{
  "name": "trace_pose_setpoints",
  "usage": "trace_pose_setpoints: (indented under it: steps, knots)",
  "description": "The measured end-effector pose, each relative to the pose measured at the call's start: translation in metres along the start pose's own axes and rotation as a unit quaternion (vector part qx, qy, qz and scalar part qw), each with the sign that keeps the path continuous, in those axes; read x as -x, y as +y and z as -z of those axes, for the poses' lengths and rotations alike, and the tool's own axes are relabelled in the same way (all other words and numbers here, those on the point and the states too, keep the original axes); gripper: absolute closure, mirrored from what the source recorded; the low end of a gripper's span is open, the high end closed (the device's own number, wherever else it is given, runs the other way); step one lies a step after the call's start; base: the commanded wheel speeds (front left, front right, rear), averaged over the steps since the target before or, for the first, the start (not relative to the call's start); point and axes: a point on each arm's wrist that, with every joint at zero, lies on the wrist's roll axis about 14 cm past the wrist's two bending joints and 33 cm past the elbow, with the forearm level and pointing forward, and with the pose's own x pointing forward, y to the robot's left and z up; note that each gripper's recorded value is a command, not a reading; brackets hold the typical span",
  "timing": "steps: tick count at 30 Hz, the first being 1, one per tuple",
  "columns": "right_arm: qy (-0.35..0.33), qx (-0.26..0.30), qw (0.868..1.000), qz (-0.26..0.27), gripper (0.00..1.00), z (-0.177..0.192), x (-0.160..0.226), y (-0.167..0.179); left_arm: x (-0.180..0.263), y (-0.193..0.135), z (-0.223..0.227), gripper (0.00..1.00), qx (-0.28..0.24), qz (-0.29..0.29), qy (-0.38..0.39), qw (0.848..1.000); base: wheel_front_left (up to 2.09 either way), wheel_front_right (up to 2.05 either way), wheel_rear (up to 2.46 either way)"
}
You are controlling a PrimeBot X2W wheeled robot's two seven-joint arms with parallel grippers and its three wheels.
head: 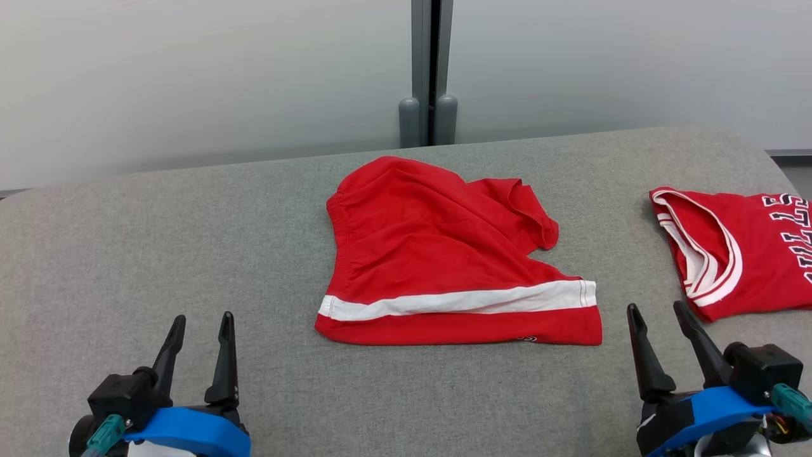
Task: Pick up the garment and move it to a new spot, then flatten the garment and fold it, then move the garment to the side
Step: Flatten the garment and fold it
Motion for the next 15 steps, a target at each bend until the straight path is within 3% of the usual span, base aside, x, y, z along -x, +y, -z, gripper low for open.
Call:
trace_pose_setpoints:
  steps: [8, 15]
  knots:
    - [0.047, 0.012, 0.999, -0.018, 0.0, 0.013, -0.014, 0.007, -0.016, -0.018, 0.017, 0.0, 0.01, 0.032, 0.035, 0.999, 0.0, 0.0, 0.0]
    - [0.163, 0.014, 0.986, -0.025, 0.0, 0.044, -0.034, 0.01, -0.043, -0.053, 0.054, 0.0, 0.0, 0.102, 0.135, 0.986, 0.0, 0.0, 0.0]
